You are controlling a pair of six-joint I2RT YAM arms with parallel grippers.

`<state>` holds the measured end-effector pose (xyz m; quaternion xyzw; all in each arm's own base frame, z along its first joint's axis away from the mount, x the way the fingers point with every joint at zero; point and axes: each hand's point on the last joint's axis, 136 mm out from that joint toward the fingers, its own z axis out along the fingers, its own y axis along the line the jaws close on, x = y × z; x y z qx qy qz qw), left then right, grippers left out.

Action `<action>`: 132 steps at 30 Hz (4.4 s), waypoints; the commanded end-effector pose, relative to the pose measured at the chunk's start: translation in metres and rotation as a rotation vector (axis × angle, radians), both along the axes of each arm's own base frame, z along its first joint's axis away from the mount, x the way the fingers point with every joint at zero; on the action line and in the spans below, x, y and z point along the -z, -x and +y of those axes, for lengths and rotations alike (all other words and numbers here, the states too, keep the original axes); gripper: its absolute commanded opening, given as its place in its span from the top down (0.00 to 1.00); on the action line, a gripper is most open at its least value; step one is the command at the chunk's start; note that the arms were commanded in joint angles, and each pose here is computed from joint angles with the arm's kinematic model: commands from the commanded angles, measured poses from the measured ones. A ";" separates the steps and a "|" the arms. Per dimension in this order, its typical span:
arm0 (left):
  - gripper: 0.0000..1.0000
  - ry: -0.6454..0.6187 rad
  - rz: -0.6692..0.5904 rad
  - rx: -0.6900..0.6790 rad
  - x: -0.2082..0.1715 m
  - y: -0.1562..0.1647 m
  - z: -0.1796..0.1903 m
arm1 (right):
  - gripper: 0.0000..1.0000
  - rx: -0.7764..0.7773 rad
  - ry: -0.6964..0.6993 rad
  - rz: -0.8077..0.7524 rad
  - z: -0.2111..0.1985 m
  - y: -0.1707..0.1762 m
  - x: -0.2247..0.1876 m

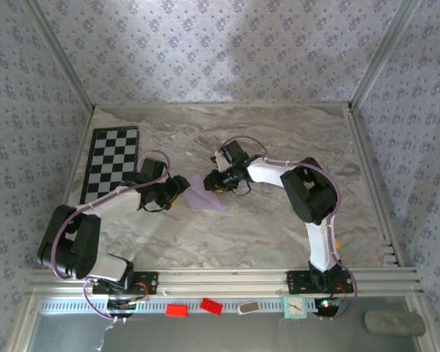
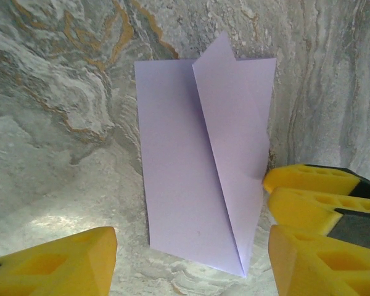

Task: Fold a paper plane with a square sheet of paper (pick it up from the middle)
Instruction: Fourth fold the wing at the center of the table, then turn over the paper at the center of the table.

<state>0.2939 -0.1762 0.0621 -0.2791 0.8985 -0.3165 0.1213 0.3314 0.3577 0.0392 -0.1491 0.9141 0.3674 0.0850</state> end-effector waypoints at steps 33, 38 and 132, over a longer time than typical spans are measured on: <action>0.55 0.192 0.024 0.104 0.009 -0.026 -0.061 | 0.70 0.089 0.018 0.011 -0.032 0.018 0.002; 0.55 0.205 0.033 0.127 0.012 -0.029 -0.069 | 0.75 0.083 0.023 0.033 -0.033 0.022 0.009; 0.86 0.152 -0.073 0.260 0.021 -0.021 -0.092 | 0.85 0.076 -0.001 0.085 -0.034 0.023 0.012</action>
